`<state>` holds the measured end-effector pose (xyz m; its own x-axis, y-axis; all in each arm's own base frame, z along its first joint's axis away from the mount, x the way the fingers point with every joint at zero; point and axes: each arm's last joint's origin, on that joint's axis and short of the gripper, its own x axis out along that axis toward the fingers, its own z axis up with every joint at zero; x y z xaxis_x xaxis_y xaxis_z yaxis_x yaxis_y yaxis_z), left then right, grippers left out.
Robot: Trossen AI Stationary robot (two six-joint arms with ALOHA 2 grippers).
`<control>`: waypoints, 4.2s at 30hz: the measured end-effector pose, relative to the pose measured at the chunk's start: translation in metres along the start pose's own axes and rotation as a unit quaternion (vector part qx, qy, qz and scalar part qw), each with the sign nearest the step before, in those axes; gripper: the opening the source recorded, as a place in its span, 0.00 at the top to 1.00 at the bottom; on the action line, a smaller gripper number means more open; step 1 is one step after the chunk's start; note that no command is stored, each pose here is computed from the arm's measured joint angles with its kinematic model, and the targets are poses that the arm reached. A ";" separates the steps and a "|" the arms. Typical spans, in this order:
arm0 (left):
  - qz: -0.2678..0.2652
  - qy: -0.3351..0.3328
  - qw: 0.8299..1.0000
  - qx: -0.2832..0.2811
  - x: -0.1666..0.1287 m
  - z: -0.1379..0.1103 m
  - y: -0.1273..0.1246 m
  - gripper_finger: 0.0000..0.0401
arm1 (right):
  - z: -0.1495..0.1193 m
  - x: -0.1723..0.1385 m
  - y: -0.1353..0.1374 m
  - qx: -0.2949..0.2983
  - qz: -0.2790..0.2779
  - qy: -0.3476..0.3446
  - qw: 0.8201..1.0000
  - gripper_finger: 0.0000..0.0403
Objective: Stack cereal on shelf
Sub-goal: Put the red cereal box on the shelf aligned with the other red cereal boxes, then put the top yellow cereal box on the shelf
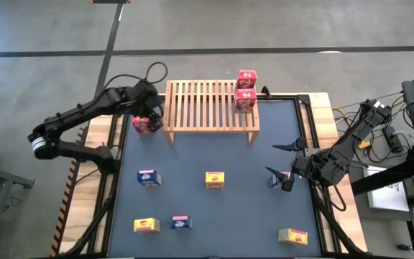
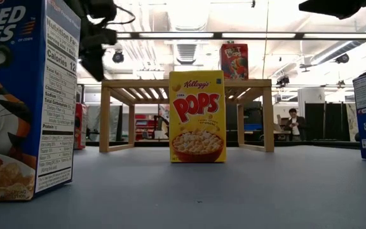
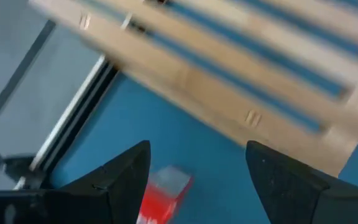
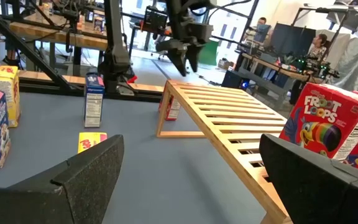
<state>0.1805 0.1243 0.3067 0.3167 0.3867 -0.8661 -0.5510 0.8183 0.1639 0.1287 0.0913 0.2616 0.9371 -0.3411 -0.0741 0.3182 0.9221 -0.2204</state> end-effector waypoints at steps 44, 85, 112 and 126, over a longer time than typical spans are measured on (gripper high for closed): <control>0.039 0.192 0.974 0.114 0.047 -0.028 0.034 0.39 | -0.001 0.009 -0.006 0.004 -0.030 0.008 1.000 0.10; -0.193 -0.152 0.954 0.169 -0.102 0.002 -0.162 0.42 | -0.005 0.012 0.000 0.071 0.003 0.009 0.997 0.10; -0.266 -0.420 0.865 0.072 -0.075 -0.063 -0.125 0.42 | -0.040 0.124 0.054 0.062 0.147 0.096 0.982 0.10; -0.247 -0.417 0.868 0.106 -0.068 -0.060 -0.133 0.42 | -0.078 0.170 0.051 0.112 0.184 0.146 0.966 0.10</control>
<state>0.1860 -0.0365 0.3158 0.9720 0.0668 -0.2255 -0.0619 0.9977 0.0287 0.2926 0.0665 0.1620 0.9226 0.0103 -0.3855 0.0253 0.9959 0.0872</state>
